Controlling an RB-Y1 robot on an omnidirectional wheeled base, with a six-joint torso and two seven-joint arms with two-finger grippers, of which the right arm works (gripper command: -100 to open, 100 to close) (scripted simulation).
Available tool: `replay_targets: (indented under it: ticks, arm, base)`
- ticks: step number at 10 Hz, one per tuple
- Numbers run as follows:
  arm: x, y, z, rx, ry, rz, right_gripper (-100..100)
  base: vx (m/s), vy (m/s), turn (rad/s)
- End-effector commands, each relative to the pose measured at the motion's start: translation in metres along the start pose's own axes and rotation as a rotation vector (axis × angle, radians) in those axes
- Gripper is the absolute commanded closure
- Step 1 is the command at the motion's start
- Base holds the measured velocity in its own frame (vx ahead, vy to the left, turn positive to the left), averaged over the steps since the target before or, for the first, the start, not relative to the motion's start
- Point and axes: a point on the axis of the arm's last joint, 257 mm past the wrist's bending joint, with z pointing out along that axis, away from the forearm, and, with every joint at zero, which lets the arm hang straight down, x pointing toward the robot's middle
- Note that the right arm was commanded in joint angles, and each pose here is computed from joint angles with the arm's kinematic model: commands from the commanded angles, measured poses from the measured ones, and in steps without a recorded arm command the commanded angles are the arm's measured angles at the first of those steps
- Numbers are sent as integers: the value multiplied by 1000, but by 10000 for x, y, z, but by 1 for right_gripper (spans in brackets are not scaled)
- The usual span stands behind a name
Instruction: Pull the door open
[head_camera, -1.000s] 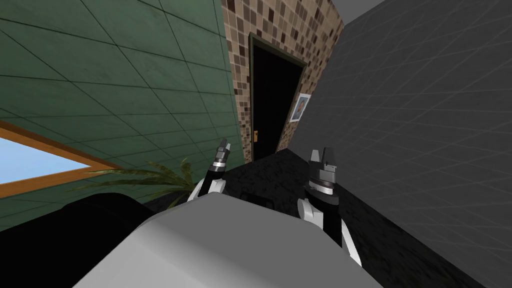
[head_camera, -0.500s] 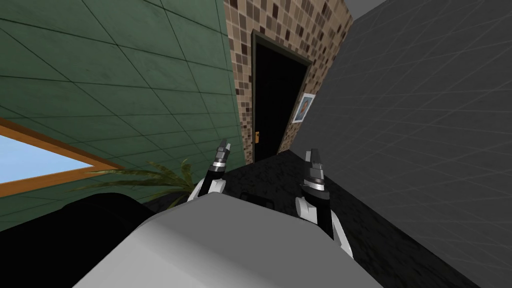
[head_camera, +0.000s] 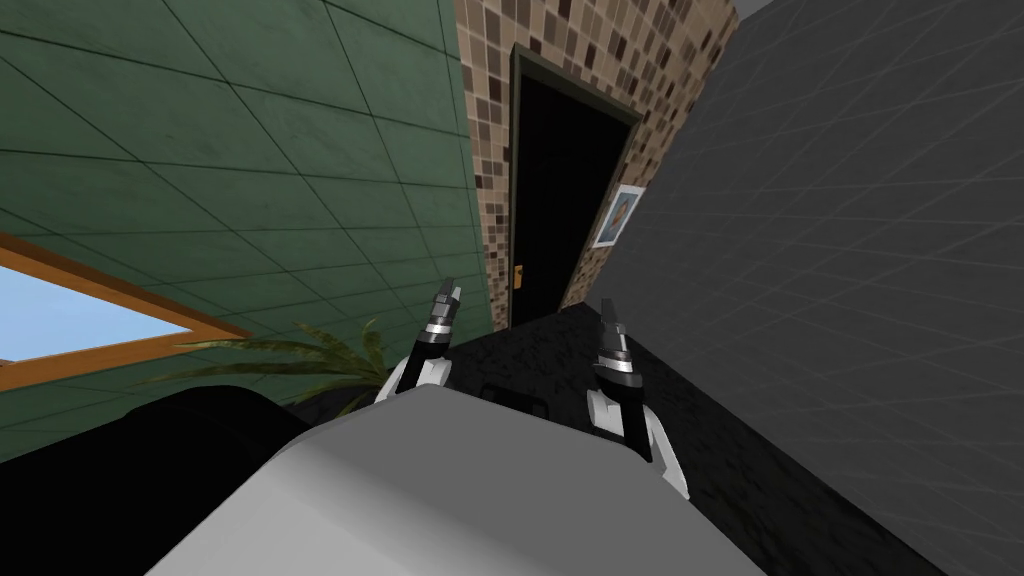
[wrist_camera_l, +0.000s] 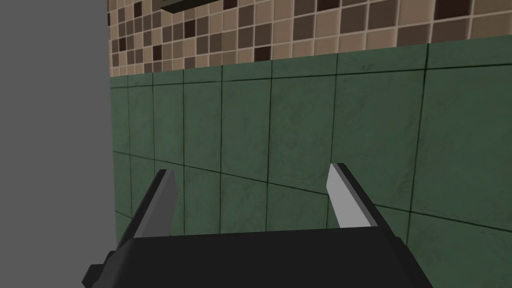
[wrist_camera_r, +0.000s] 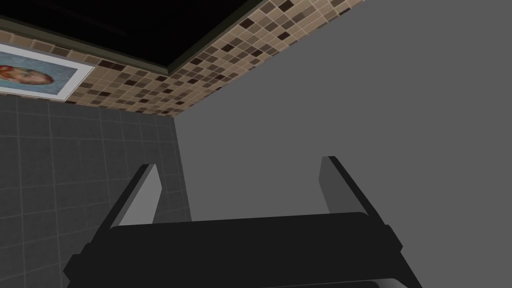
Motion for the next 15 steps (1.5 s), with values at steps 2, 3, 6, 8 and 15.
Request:
replay_targets:
  ticks: [2,3,6,8,15]
  arm:
    - [146,-168,-28,23,45,-56,-100]
    - [208,-233,-35,31,62,-77,-100]
    - [400,-441,-64,55,117,-145,-100]
    - [525,-580,-89,69,156,-191,-100]
    - [940,-1072,-211,110,295,-359,-100]
  base:
    - [112,19,72]
    - [100,13,76]
    - [93,24,82]
    - [101,20,80]
    - [103,16,81]
